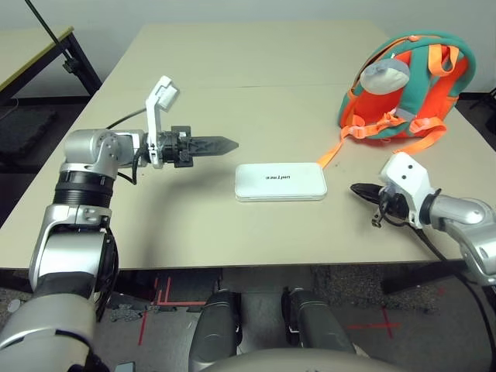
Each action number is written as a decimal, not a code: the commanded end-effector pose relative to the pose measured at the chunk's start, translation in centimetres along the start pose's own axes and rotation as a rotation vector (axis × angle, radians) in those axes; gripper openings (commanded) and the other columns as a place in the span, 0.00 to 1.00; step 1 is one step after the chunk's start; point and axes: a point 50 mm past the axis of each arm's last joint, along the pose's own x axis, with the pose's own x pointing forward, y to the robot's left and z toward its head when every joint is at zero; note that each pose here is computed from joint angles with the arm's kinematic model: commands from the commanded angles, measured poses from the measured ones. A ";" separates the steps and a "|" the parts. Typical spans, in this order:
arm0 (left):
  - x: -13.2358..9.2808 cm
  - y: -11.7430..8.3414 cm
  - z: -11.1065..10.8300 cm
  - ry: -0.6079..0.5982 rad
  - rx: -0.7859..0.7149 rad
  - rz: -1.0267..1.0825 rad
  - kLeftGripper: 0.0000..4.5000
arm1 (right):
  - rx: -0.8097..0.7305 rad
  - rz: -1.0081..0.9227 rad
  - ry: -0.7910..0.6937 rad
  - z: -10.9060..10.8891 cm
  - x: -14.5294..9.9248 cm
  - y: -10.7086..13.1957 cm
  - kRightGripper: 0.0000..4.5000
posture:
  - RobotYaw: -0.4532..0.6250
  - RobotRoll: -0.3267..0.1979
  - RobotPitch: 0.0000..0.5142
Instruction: Put the pencil case into the backpack and zip it.
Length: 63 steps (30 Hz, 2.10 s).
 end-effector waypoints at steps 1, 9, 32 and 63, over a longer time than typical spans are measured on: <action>-0.3 1.5 -0.9 0.070 -0.060 0.057 1.00 | -0.049 0.009 0.014 0.1 0.6 -0.8 0.00 | 0.45 0.62 0.20; -0.2 3.8 -2.4 0.144 -0.133 0.117 1.00 | -0.132 -0.001 0.078 -0.8 1.3 -1.4 0.00 | 0.44 0.62 0.20; 1.1 6.2 -2.8 0.088 -0.138 0.322 1.00 | -0.214 0.033 0.136 -1.4 2.7 -1.4 0.00 | 0.43 0.62 0.18; 1.0 7.0 -5.0 0.112 -0.215 0.404 1.00 | -0.288 0.143 0.066 0.7 7.0 1.7 0.00 | 0.48 0.62 0.24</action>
